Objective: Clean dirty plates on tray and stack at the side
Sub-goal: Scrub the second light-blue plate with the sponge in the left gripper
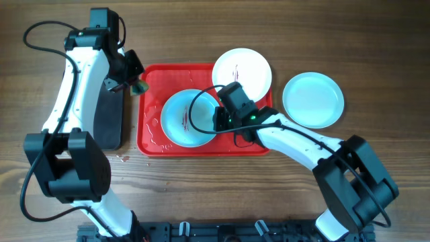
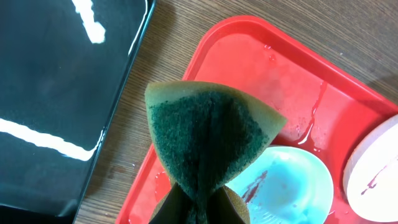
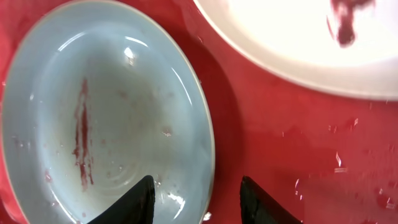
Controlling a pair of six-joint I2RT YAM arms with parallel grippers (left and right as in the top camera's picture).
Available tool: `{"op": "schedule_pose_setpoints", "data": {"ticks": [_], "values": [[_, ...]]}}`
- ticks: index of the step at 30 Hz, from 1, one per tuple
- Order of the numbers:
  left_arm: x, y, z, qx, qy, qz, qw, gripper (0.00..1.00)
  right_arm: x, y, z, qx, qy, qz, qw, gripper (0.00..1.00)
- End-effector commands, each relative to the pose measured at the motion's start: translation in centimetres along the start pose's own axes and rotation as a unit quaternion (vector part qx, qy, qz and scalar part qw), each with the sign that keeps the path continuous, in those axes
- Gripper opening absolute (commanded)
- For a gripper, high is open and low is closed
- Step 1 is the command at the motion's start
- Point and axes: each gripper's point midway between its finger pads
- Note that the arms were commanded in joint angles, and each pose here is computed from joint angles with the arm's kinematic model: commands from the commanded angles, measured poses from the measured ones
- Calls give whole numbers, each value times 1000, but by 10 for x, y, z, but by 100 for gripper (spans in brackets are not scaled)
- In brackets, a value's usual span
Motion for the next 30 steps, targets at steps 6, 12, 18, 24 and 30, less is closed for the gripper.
{"op": "schedule_pose_setpoints", "data": {"ticks": [6,12,18,24,30], "values": [[-5,-14,-22,-53,-7,14,998,4,-26,-4,3,58,36,28,997,33],[-5,-27,-16,-54,6,40,998,4,-29,-3,4,17,36,28,999,4],[-47,-92,-28,-115,-14,125,985,4,-29,-3,19,-12,77,35,996,4],[-91,-137,-12,-74,11,157,985,4,-31,8,14,-94,56,9,994,4],[-115,-145,-6,-88,13,134,987,4,-45,0,14,-95,65,26,993,5]]}}
Point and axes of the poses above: each gripper's point midway between its finger pads, its own x axis back along the fingers, its own z axis along the line the jaws close on, y = z × x, and after that the axes turned 1 degree about x, right-handed
